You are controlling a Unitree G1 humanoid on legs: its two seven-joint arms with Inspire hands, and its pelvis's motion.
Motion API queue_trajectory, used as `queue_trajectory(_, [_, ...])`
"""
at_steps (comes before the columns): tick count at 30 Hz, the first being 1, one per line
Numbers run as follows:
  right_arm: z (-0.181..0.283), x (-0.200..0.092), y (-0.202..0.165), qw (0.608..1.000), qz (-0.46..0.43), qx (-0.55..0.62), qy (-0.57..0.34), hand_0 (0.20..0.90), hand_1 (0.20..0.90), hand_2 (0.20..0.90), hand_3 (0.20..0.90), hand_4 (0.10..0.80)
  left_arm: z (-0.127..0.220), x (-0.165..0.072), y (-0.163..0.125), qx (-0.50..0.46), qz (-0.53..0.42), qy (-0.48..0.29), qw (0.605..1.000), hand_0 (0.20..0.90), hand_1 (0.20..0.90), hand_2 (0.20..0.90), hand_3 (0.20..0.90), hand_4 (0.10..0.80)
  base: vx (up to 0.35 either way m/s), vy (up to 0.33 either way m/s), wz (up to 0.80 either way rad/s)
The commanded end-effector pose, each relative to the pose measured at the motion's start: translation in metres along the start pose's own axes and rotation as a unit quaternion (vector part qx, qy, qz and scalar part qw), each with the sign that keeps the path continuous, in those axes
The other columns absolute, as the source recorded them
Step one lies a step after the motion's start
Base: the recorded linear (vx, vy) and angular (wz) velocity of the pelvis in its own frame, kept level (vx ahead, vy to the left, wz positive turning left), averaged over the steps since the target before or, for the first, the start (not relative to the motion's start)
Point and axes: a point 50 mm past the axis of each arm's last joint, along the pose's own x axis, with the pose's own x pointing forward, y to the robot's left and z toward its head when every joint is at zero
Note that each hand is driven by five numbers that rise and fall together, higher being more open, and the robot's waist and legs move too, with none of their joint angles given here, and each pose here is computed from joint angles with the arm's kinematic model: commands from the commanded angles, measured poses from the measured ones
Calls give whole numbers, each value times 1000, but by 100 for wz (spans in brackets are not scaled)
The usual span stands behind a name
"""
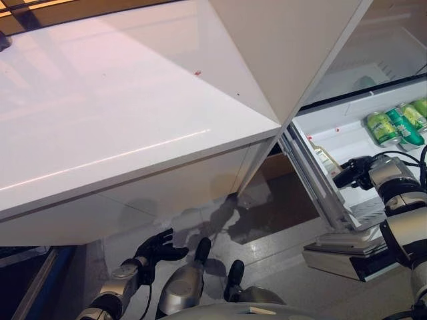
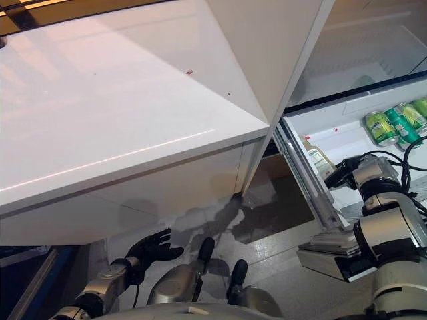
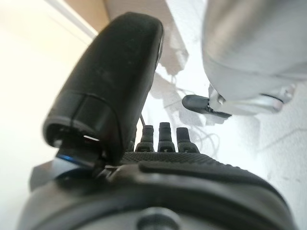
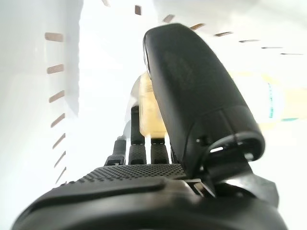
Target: Put drinks into fridge and close the fridge
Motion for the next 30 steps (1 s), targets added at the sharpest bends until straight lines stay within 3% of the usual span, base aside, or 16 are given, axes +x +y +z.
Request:
queue_trajectory(1, [34,-47,-74,990,-120,-48,-61,900,900,900,900,800,-18,-8,16,49,22,40,998,900,900,900,900,800,39,27,-2])
queue_trajectory(11, [61,-97,-118,966,-191,-15,-173,900,900,900,900,800,-44,-17,24,97,32,81,991,900,900,900,900,800,0,57,-15])
queue_trajectory(21, [59,-134,-144,912,-280,91,-286,900,900,900,900,800,-48,-14,15,102,20,88,991,900,900,900,900,800,-43,65,-30])
queue_trajectory(23, [53,-139,-149,882,-311,147,-323,900,900,900,900,800,-50,-14,11,106,13,92,990,900,900,900,900,800,21,50,-25])
queue_trajectory(24, [50,-142,-150,841,-341,205,-367,900,900,900,900,800,-52,-13,7,108,8,96,990,900,900,900,900,800,27,40,-17])
queue_trajectory(26, [47,-145,-147,799,-366,255,-402,900,900,900,900,800,-54,-14,5,110,5,99,989,900,900,900,900,800,30,32,-15])
queue_trajectory(30, [25,-127,-118,708,-373,403,-444,900,900,900,900,800,-63,-14,-6,118,-9,111,987,900,900,900,900,800,61,15,-22])
